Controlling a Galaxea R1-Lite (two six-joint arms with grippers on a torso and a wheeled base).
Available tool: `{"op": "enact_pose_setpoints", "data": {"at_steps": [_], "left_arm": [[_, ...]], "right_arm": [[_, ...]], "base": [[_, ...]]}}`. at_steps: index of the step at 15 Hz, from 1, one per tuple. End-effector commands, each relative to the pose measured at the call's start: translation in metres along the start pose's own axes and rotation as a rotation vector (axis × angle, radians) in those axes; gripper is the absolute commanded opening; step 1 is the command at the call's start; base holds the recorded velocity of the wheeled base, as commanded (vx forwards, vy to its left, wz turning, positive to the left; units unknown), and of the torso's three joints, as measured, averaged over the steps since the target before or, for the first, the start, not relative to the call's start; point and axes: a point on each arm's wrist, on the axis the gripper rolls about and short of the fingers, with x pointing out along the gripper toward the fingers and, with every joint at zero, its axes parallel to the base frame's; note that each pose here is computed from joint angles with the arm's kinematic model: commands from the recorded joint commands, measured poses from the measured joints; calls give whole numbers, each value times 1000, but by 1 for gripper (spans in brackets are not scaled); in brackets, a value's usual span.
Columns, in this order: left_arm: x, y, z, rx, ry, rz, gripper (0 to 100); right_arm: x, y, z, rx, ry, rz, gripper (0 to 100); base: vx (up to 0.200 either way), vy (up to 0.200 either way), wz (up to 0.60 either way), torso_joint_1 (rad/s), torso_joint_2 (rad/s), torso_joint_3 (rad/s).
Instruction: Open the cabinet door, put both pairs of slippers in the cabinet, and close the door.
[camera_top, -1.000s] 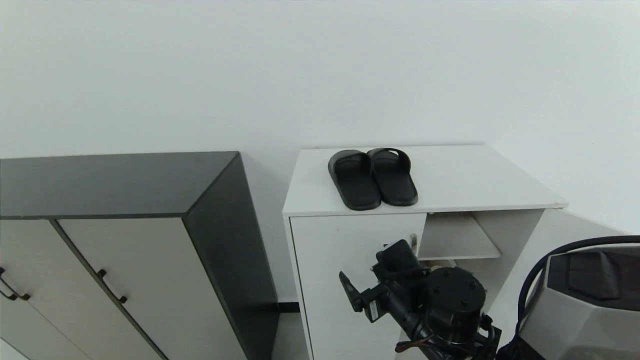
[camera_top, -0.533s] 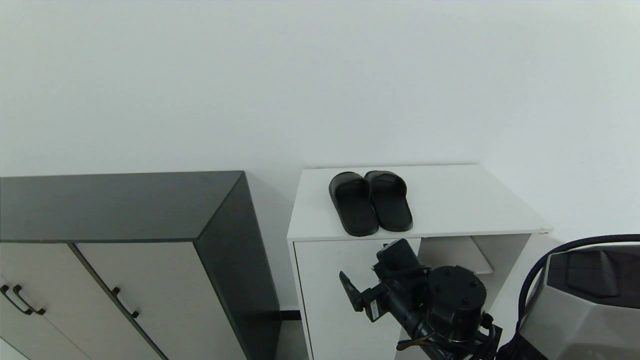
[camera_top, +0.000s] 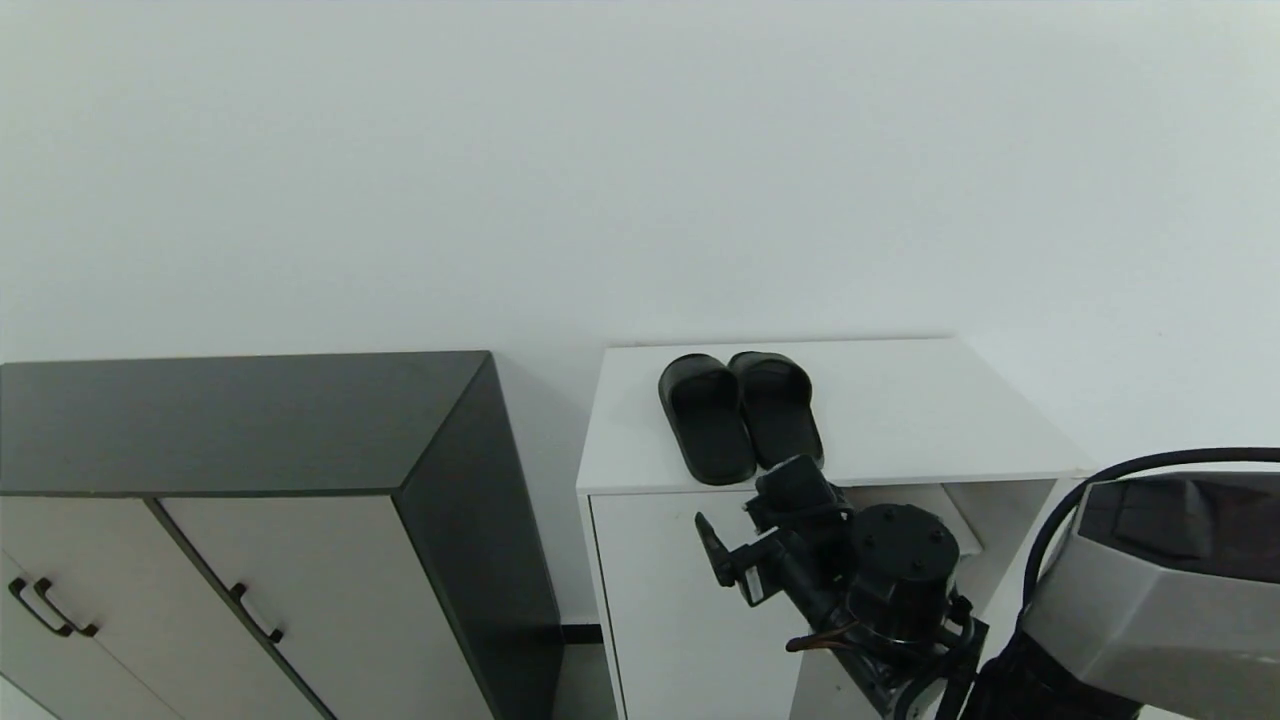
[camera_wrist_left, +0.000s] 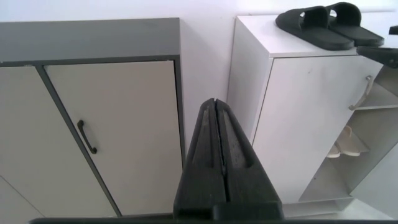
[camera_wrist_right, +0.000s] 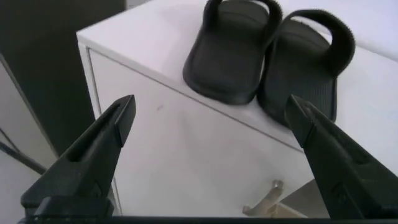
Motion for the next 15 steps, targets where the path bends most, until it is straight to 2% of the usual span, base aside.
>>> {"op": "enact_pose_setpoints", "data": {"at_steps": [1,2,4,6,8,11,13,15], "left_arm": [[0,0,0,0,-1,0,0],[0,0,0,0,-1,0,0],[0,0,0,0,-1,0,0],[0,0,0,0,-1,0,0],[0,0,0,0,-1,0,0],[0,0,0,0,-1,0,0],[0,0,0,8,-1,-3,0],[0,0,0,1,-1,-2,0]], "right_arm": [[-4,-11,40,87,4,-43,100],[-4,-16,60,147,39,-83,100],[0,-20,83,214,81,-137,100],[6,-19,89,246,127,-195,100],[17,-16,90,300,157,-225,100],[22,-14,78,285,201,-233,100],[25,-15,73,281,211,-240,100],[27,-17,70,278,217,-249,100]], "base": [[0,0,0,0,0,0],[0,0,0,0,0,0],[0,0,0,0,0,0],[0,0,0,0,0,0],[0,0,0,0,0,0],[0,0,0,0,0,0],[0,0,0,0,0,0],[0,0,0,0,0,0]]}}
